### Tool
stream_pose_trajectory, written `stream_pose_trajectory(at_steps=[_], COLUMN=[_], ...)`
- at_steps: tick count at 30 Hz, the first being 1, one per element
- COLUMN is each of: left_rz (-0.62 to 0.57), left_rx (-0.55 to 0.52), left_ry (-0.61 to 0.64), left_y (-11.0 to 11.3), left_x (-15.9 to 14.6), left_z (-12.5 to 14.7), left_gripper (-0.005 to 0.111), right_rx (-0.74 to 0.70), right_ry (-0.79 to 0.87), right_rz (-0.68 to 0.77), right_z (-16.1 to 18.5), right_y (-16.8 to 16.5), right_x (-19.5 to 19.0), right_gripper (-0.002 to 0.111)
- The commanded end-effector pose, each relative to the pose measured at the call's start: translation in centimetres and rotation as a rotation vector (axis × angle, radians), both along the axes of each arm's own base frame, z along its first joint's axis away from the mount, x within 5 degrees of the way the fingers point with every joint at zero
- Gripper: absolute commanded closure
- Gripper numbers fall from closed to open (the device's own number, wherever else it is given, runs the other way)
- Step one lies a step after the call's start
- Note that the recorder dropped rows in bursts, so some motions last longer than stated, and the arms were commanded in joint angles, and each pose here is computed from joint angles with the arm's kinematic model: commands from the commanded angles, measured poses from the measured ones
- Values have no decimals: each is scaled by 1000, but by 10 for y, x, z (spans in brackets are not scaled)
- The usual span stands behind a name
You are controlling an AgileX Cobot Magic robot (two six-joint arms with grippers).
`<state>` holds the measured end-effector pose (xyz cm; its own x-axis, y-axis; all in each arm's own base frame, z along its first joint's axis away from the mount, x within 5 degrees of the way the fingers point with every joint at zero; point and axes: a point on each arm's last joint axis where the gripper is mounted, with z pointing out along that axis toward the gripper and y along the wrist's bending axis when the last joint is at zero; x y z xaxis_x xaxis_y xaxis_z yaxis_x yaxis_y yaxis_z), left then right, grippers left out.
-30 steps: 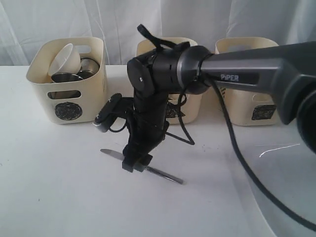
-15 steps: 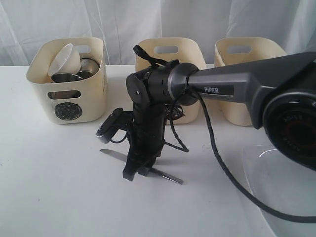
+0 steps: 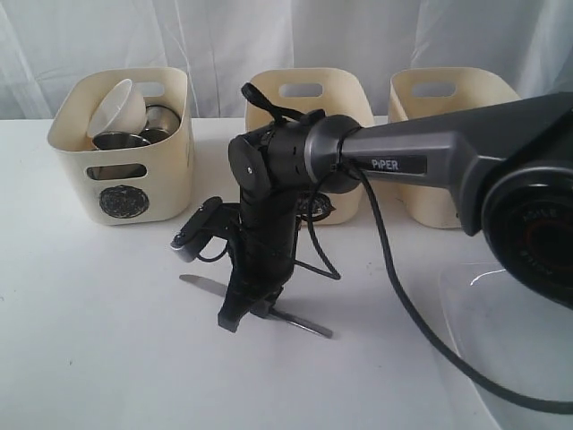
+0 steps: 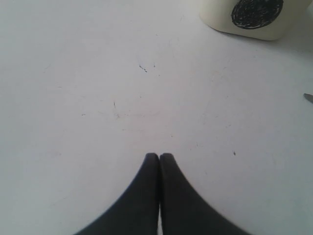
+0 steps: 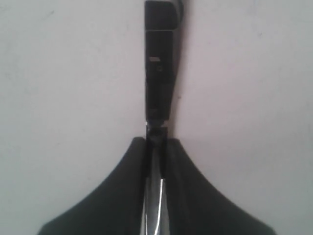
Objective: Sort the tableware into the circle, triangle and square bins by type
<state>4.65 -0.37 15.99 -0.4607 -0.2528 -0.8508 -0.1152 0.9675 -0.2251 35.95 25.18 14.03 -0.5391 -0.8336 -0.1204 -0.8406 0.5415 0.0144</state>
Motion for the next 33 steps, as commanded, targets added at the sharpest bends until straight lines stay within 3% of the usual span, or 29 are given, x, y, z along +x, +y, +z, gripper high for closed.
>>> stream_pose_trajectory(at_steps=[1, 6, 11, 20, 25, 30, 33], left_rz=[-3, -3, -3, -3, -3, -3, -3], left_rx=[-16, -16, -16, -16, -16, -16, -16], left_ry=[53, 53, 53, 53, 53, 53, 53], left_y=[-1, -1, -1, -1, -1, -1, -1], left_x=[-2, -2, -2, -2, -2, -2, -2], left_z=[-7, -7, -7, -7, -7, -7, -7], left_gripper=[107, 107, 107, 107, 107, 107, 107], right_rx=[52, 75, 121, 262, 338, 415, 371], right_ry=[-51, -97, -222, -811, -1004, -1050, -1014], right_rz=[-43, -81, -89, -150, -268, -269, -293], right_z=[20, 40, 87, 192, 197, 172, 149], right_y=[0, -2, -8, -31, -50, -62, -71], right_x=[0, -1, -4, 5, 36, 67, 80], right_gripper=[108, 108, 108, 108, 108, 108, 108])
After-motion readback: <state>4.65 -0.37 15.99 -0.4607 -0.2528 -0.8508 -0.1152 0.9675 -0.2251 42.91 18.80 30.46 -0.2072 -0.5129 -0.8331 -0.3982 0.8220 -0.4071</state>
